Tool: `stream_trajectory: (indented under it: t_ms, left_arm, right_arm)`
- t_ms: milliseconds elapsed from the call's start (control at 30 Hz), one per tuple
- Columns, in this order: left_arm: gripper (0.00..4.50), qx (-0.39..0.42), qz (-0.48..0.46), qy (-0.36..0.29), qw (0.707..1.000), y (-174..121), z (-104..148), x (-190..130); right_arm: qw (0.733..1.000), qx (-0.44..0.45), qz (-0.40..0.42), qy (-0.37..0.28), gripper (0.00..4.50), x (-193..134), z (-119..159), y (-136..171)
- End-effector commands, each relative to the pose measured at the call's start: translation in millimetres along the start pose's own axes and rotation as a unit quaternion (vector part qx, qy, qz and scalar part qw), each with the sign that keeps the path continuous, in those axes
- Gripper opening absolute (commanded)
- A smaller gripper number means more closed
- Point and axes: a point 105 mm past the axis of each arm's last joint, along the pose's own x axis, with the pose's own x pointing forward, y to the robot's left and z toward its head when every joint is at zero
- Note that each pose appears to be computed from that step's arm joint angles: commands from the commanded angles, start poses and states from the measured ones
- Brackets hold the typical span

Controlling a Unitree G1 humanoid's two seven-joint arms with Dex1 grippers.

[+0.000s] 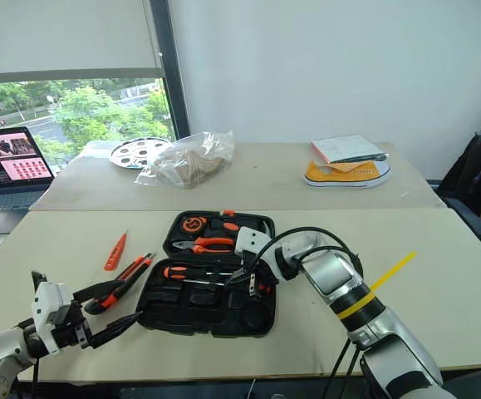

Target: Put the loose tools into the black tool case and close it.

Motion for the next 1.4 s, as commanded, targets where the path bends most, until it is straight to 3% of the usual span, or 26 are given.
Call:
stream_trajectory:
  t_ms: [33, 167, 267, 467, 500, 600, 700, 833, 933, 1033, 1167, 1400]
  left_arm:
    - [4.50, 0.020, 0.041, -0.005, 0.999, 8, 8, -16]
    - [4.50, -0.005, 0.111, 0.012, 0.994, 18, -1, -52]
    - [4.50, -0.025, 0.179, 0.041, 0.983, 25, -15, -88]
    - [4.50, -0.076, 0.301, 0.073, 0.948, 36, -39, -147]
    - [4.50, -0.083, 0.309, 0.071, 0.945, 37, -40, -151]
    - [4.50, -0.088, 0.319, 0.052, 0.942, 44, -34, -147]
    - [4.50, -0.101, 0.303, 0.026, 0.947, 58, -19, -120]
    - [4.50, -0.160, 0.332, 0.036, 0.929, 87, -5, -78]
    - [4.50, -0.185, 0.309, 0.054, 0.931, 96, 9, -38]
    - [4.50, -0.185, 0.354, 0.134, 0.907, 119, 1, -11]
    - [4.50, -0.206, 0.345, 0.131, 0.906, 128, 8, 25]
    - [4.50, -0.198, 0.310, 0.172, 0.914, 127, -8, 69]
  right_arm:
    - [0.991, -0.026, 0.008, -0.128, 0.06, -16, 33, 9]
    - [0.976, -0.044, 0.007, -0.212, 1.14, -55, 32, 27]
    - [0.961, -0.045, -0.055, -0.267, 2.16, -82, 17, 31]
    - [0.933, -0.060, -0.192, -0.298, 4.28, -114, -31, 42]
    - [0.932, -0.052, -0.203, -0.295, 4.41, -116, -37, 44]
    - [0.926, -0.035, -0.207, -0.313, 4.41, -120, -37, 48]
    - [0.916, -0.059, -0.224, -0.329, 4.41, -123, -26, 47]
    - [0.908, -0.071, -0.234, -0.340, 4.41, -124, -13, 44]
    - [0.907, -0.073, -0.235, -0.343, 4.41, -123, -7, 42]
    - [0.908, -0.073, -0.231, -0.340, 4.41, -121, -6, 42]
    - [0.911, -0.073, -0.227, -0.336, 4.41, -120, -5, 42]
    - [0.912, -0.072, -0.225, -0.335, 4.41, -118, -3, 43]
